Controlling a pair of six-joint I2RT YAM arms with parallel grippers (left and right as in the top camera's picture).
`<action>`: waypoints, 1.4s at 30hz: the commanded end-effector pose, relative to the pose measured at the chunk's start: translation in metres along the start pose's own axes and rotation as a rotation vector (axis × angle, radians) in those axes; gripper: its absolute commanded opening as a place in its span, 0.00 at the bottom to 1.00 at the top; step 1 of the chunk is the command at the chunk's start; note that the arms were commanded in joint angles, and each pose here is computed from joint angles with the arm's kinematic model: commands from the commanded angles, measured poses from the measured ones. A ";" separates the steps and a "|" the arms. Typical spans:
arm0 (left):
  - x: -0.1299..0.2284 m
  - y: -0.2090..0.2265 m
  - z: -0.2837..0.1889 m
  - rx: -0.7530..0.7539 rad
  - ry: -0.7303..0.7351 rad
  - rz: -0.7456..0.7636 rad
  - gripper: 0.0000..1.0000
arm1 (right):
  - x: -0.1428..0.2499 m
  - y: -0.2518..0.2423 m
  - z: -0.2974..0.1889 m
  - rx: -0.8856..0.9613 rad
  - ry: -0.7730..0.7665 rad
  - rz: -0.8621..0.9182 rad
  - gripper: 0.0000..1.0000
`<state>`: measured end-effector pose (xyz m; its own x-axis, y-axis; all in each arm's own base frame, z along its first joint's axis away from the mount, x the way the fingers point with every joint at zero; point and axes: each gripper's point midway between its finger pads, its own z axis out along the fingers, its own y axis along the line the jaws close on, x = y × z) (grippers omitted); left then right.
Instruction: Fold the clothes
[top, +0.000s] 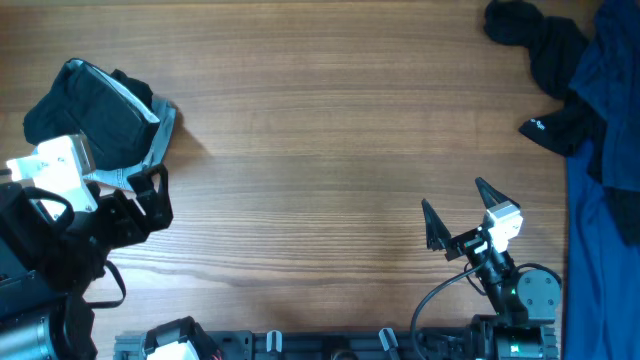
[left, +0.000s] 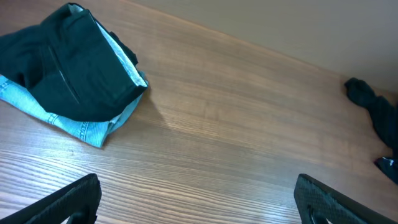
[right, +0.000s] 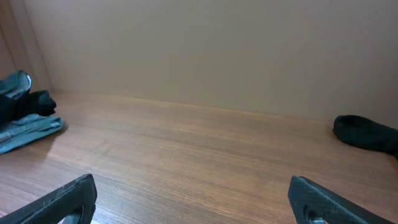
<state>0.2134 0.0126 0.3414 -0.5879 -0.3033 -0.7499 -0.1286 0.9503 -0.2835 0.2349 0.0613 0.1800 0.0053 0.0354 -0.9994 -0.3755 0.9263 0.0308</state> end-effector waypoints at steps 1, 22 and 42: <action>0.013 -0.006 -0.003 0.014 0.040 0.035 1.00 | -0.003 0.003 -0.001 -0.017 -0.015 -0.019 1.00; 0.122 -0.016 0.087 0.298 -0.448 0.311 1.00 | -0.003 0.003 -0.001 -0.017 -0.015 -0.019 1.00; 0.139 -0.019 0.128 0.379 -0.534 0.350 1.00 | -0.003 0.003 -0.001 -0.017 -0.015 -0.019 1.00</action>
<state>0.2374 -0.0530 0.1667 -0.0724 -0.0840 -0.9938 0.3182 0.9424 -0.1029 0.2344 0.0619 0.1808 0.0090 0.0352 -0.9993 -0.3788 0.9250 0.0292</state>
